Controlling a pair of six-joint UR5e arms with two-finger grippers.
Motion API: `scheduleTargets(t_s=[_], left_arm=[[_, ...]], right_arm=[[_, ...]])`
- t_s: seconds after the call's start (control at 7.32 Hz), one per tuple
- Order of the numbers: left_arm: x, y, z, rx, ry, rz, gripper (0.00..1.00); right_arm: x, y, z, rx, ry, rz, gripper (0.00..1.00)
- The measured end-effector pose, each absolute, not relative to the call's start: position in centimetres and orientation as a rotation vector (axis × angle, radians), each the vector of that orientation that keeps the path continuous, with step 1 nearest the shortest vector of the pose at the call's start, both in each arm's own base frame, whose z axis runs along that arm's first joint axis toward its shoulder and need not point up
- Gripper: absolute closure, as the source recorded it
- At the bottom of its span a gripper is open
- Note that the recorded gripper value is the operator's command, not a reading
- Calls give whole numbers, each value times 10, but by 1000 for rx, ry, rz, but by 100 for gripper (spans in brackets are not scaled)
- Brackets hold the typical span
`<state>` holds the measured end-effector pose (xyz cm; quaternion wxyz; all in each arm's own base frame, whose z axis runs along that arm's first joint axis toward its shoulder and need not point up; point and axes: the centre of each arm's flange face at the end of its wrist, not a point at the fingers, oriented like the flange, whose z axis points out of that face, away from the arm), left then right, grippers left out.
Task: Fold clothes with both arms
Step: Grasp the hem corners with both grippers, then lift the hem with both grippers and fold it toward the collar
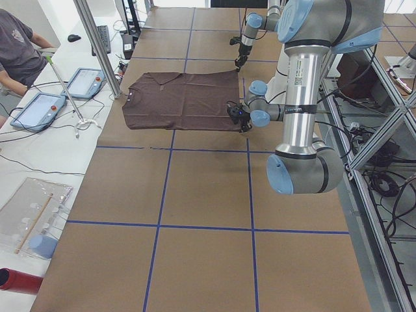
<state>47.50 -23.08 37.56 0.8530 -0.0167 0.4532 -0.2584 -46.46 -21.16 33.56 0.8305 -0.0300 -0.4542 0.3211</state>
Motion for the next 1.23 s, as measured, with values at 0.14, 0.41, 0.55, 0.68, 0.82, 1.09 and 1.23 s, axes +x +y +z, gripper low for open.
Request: scheduleTargets(t_s=[0.14,0.41,0.55,0.68,0.82,1.09,1.23], left_arm=[[477,-230,377,-36,950,-543,75],[478,-230,379,-38,946,-542,100],[477,-230,377,-39,950,-541,100],[475,-229,372,-42,960,-539,100],[470,-228,363,-45,974,-537,100],[455,-215,334,-99,1003,-496,100],[447,-201,315,-151,1025,-455,100]], right_arm=[[-464,-212,335,-64,-964,681,100],[-464,-212,335,-64,-965,682,100],[-464,-212,335,-64,-965,682,100],[-464,-212,335,-64,-965,682,100],[-462,-213,334,-65,-968,683,100],[-443,-203,327,-111,-977,662,100],[-425,-189,324,-156,-974,629,100]])
